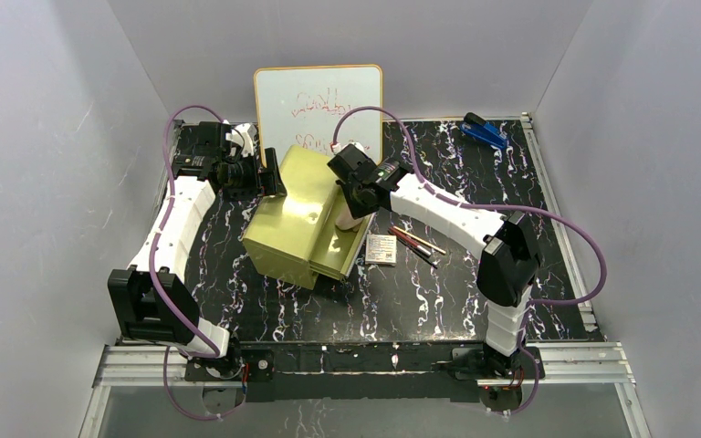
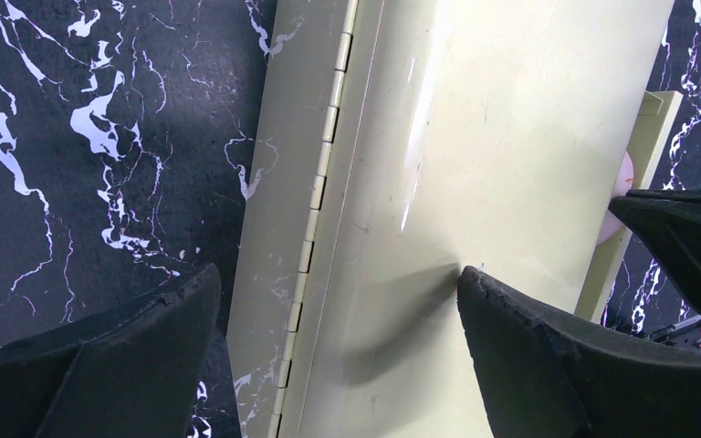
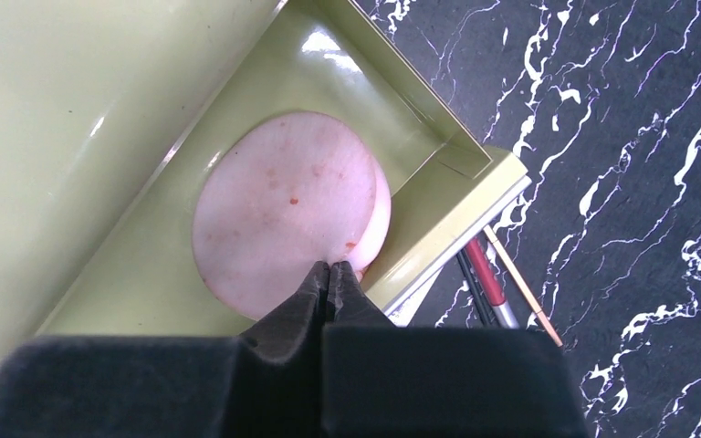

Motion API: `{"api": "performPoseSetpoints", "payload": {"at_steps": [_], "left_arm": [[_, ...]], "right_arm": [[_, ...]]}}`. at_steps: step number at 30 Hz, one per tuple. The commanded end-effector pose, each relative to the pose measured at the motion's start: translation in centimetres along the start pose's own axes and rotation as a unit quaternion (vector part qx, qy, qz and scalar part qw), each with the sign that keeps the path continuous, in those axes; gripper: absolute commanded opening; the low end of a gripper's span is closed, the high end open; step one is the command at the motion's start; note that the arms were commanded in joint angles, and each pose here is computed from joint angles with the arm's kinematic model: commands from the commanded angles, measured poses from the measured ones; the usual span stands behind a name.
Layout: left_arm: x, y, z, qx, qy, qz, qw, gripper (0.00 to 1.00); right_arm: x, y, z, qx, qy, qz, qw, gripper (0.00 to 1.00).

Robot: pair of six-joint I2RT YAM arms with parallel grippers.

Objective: Organize the makeup

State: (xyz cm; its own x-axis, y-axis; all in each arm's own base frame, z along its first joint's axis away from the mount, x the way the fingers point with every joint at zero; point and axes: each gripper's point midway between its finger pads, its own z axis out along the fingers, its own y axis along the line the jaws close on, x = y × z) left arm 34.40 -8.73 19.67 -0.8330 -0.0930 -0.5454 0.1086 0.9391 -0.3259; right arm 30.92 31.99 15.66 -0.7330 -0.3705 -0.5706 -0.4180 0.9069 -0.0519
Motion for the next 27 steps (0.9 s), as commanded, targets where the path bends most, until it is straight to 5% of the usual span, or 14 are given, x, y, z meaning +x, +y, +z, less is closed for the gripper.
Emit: {"api": "performPoseSetpoints", "payload": {"at_steps": [1,27], "left_arm": [[1.4,1.1,-0.8,-0.031,0.018,0.013,0.999,0.98],[1.3,1.0,-0.9,-0.030,0.018,0.013,0.999,0.98]], "right_arm": [[-0.3,0.0,0.3,-0.002,-0.004,0.002,1.000,0.01],[-3.4,1.1,-1.8,-0.072,-0.136,0.075,0.985,0.01]]}}
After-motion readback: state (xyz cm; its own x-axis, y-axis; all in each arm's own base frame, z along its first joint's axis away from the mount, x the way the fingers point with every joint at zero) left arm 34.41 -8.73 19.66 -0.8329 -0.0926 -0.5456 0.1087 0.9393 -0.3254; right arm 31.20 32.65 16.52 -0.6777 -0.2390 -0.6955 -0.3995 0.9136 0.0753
